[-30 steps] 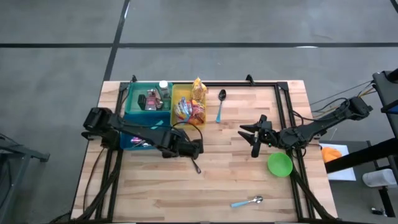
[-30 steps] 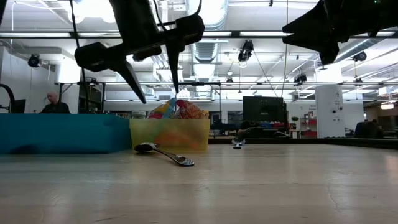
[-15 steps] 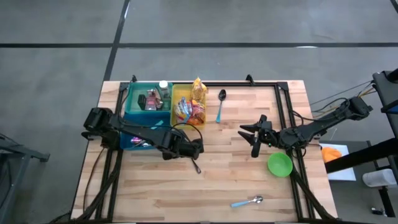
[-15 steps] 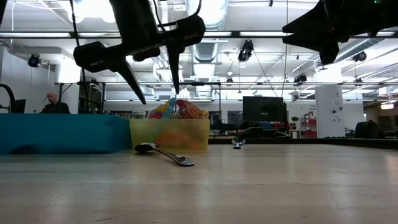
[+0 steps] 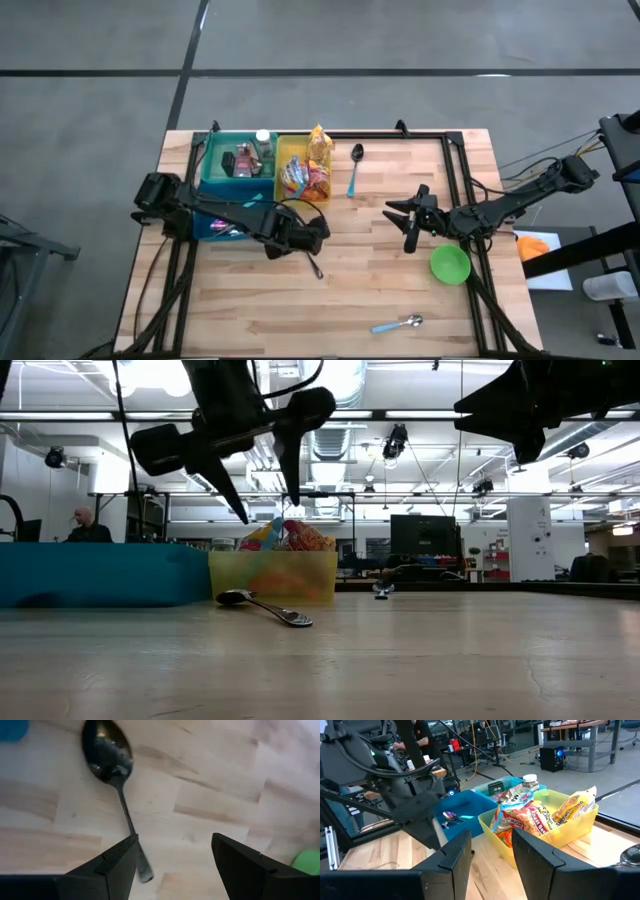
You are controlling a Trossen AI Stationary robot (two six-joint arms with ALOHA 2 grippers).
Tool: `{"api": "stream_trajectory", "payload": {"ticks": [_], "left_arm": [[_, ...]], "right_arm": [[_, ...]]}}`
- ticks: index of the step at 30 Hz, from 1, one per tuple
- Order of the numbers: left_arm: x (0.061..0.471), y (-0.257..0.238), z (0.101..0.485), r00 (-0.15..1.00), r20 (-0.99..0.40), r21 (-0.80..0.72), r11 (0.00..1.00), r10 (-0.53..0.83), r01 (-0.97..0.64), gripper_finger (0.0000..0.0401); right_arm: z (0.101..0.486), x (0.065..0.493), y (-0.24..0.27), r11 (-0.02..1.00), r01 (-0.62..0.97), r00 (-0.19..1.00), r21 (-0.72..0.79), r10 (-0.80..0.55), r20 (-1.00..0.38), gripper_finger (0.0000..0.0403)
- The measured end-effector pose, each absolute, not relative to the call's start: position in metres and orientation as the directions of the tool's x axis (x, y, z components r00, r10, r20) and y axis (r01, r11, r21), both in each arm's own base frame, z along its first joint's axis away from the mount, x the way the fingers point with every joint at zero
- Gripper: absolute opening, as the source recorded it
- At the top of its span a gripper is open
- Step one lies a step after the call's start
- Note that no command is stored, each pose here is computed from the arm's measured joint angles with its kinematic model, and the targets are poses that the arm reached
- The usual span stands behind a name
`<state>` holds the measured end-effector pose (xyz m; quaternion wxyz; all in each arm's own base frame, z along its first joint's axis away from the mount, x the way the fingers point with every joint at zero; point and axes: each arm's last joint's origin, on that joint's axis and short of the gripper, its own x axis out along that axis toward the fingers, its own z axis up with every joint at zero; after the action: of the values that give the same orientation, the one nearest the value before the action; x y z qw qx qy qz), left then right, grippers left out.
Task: Pick & Place Food Item
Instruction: Put the black spoon into the blue bin
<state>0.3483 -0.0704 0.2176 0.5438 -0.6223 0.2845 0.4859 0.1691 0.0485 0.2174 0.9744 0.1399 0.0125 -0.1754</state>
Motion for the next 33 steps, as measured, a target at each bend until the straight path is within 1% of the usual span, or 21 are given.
{"api": "stream_trajectory", "payload": {"ticks": [2,5,8,11,13,17,22,28,33], "left_arm": [[0.349,-0.071,0.214,0.353,-0.919,-0.393,-0.329,0.177,-0.859,0.0253],[0.351,-0.072,0.206,0.327,-0.929,-0.368,-0.356,0.172,-0.859,0.0253],[0.355,-0.072,0.198,0.3,-0.944,-0.331,-0.419,0.139,-0.845,0.0253],[0.356,-0.069,0.189,0.244,-0.967,-0.248,-0.52,0.077,-0.817,0.0253],[0.354,-0.066,0.183,0.202,-0.978,-0.198,-0.55,0.053,-0.812,0.0253],[0.357,-0.059,0.181,0.2,-0.978,-0.197,-0.521,0.051,-0.831,0.0253],[0.362,-0.052,0.175,0.216,-0.972,-0.234,-0.477,0.094,-0.847,0.0253],[0.369,-0.049,0.147,0.141,-0.99,-0.134,-0.487,0.024,-0.863,0.0253],[0.37,-0.043,0.143,0.13,-0.991,-0.117,-0.483,0.006,-0.868,0.0253]], "right_arm": [[0.217,0.169,0.049,0.899,0.345,0.938,0.268,-0.338,-0.073,0.0139],[0.217,0.169,0.049,0.899,0.345,0.938,0.269,-0.338,-0.073,0.0139],[0.217,0.169,0.049,0.899,0.346,0.938,0.267,-0.338,-0.075,0.0139],[0.217,0.169,0.048,0.9,0.347,0.938,0.265,-0.339,-0.077,0.0139],[0.217,0.169,0.048,0.9,0.347,0.938,0.264,-0.339,-0.079,0.0139],[0.216,0.169,0.048,0.901,0.35,0.937,0.256,-0.339,-0.087,0.0139],[0.216,0.169,0.048,0.901,0.351,0.937,0.255,-0.339,-0.088,0.0139],[0.216,0.169,0.048,0.901,0.351,0.936,0.254,-0.339,-0.089,0.0139],[0.216,0.169,0.048,0.901,0.351,0.937,0.255,-0.339,-0.089,0.0139]]}}
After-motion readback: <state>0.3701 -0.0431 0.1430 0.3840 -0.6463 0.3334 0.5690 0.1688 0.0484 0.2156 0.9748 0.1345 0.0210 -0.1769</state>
